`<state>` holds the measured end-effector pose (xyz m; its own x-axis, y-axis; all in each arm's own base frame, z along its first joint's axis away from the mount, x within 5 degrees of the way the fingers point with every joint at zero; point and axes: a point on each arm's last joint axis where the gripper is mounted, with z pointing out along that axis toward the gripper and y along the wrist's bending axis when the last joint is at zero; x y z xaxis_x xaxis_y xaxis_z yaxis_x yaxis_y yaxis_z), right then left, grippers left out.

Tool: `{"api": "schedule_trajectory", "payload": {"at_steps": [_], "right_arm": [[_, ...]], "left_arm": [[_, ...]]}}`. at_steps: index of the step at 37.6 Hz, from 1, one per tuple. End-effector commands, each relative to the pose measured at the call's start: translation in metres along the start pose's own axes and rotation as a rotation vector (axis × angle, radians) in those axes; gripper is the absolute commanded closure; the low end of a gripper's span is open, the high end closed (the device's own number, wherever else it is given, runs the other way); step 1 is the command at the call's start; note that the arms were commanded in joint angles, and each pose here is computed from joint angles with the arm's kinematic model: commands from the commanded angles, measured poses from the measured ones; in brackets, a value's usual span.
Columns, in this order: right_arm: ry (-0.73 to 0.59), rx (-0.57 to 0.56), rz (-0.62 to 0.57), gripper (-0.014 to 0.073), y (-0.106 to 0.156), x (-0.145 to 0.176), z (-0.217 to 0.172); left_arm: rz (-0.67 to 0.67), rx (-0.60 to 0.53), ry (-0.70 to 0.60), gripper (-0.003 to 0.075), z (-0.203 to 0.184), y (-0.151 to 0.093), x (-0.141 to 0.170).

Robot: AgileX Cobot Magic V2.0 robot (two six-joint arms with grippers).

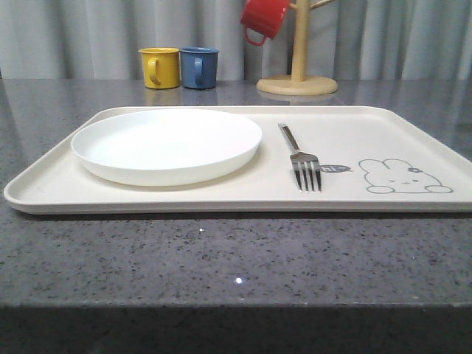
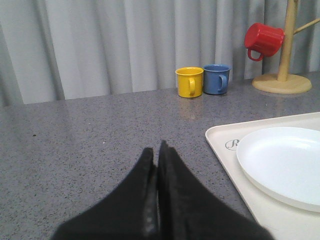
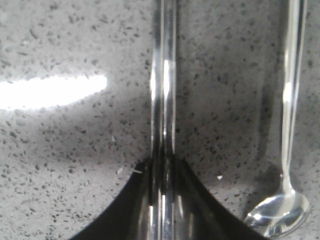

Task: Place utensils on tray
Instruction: 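Grasp the silver chopsticks with the right gripper and lift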

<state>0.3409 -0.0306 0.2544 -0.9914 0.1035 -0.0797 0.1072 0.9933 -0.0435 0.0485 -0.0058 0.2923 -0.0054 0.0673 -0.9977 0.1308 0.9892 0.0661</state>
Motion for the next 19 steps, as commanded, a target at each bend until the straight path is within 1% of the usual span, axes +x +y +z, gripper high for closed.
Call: {"api": "schedule_trajectory", "payload": {"at_steps": [1, 5, 11, 14, 19], "right_arm": [[-0.033, -0.018, 0.0, 0.0641, 0.0, 0.003, -0.017], [-0.054, -0.021, 0.004, 0.0652, -0.001, 0.009, -0.03], [-0.089, -0.059, 0.063, 0.0652, 0.003, 0.023, -0.055], [-0.116, -0.082, 0.066, 0.0652, 0.011, 0.031, -0.068], [-0.156, -0.114, 0.031, 0.0651, 0.035, 0.044, -0.086]], "left_arm": [[-0.017, 0.0, -0.098, 0.0738, -0.002, 0.001, -0.015], [-0.017, 0.0, -0.098, 0.0738, -0.002, 0.001, -0.015], [-0.017, 0.0, -0.098, 0.0738, -0.002, 0.001, -0.015], [-0.017, 0.0, -0.098, 0.0738, -0.002, 0.001, -0.015], [-0.017, 0.0, -0.098, 0.0738, -0.002, 0.001, -0.015]]}}
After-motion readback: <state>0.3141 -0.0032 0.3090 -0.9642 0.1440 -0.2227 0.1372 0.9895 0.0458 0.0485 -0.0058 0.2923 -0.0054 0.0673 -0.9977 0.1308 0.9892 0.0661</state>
